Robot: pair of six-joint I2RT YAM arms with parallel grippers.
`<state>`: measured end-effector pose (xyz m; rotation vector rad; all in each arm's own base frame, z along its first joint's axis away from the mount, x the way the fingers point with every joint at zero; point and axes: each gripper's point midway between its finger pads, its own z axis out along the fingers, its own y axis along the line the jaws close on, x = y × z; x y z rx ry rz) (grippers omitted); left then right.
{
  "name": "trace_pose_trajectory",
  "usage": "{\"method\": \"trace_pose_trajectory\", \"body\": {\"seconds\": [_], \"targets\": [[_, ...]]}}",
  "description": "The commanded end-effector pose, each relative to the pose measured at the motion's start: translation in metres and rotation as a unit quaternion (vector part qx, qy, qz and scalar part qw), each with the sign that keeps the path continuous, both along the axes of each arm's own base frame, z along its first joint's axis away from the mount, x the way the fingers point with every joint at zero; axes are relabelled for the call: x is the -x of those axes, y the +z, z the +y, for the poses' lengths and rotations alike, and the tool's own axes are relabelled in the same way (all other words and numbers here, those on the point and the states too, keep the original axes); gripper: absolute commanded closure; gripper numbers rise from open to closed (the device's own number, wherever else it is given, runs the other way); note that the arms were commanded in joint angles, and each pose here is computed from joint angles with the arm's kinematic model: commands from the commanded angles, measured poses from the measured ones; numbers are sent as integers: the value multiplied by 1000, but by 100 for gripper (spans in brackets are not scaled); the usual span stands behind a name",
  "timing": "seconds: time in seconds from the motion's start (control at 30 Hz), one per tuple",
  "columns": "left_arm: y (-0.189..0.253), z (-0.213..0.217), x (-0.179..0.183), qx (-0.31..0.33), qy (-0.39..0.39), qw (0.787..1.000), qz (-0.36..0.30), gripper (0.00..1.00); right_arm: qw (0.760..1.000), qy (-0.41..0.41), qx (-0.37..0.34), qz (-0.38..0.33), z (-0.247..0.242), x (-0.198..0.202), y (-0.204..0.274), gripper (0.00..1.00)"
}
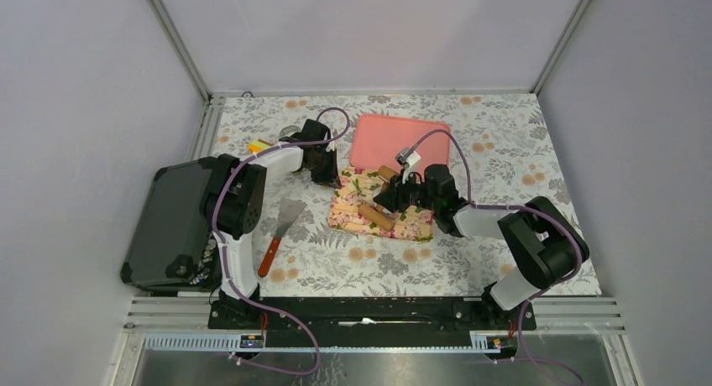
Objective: Roll out the dumpling wrappers from the dough
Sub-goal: Flatten out the dough on the work surface.
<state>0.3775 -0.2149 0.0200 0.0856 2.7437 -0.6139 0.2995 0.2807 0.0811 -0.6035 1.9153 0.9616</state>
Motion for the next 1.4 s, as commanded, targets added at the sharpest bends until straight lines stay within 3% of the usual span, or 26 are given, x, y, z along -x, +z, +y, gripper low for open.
{"method": "trace_pose_trajectory", "body": {"seconds": [0.0, 0.1, 0.23, 0.37, 0.47, 0.57, 0.7, 1.0, 1.37], "targets": [[-12, 22, 2, -43, 14, 999, 4, 100, 996, 65, 26, 47, 2, 27, -2, 100], [-15, 23, 3, -46, 11, 999, 5, 100, 995, 99, -30, -11, 17, 24, 56, 100], [-18, 22, 4, -46, 9, 999, 7, 100, 993, 86, -62, -48, 20, 10, 98, 100], [-19, 23, 4, -46, 6, 999, 7, 100, 992, 30, -80, -93, 6, -17, 127, 100], [-18, 23, 4, -45, 5, 999, 5, 100, 988, -55, -51, -132, -15, -50, 130, 100], [-16, 23, 4, -44, 3, 999, 3, 100, 982, -108, -7, -155, -30, -71, 114, 100], [-16, 22, 3, -43, 3, 999, 2, 100, 983, -107, 23, -146, -34, -71, 75, 100], [-14, 21, 2, -40, 4, 999, 3, 100, 988, -70, 128, -57, -48, -22, -26, 100], [-10, 21, 0, -39, 6, 999, 1, 100, 986, -26, 156, 56, -47, 35, -75, 100]]}}
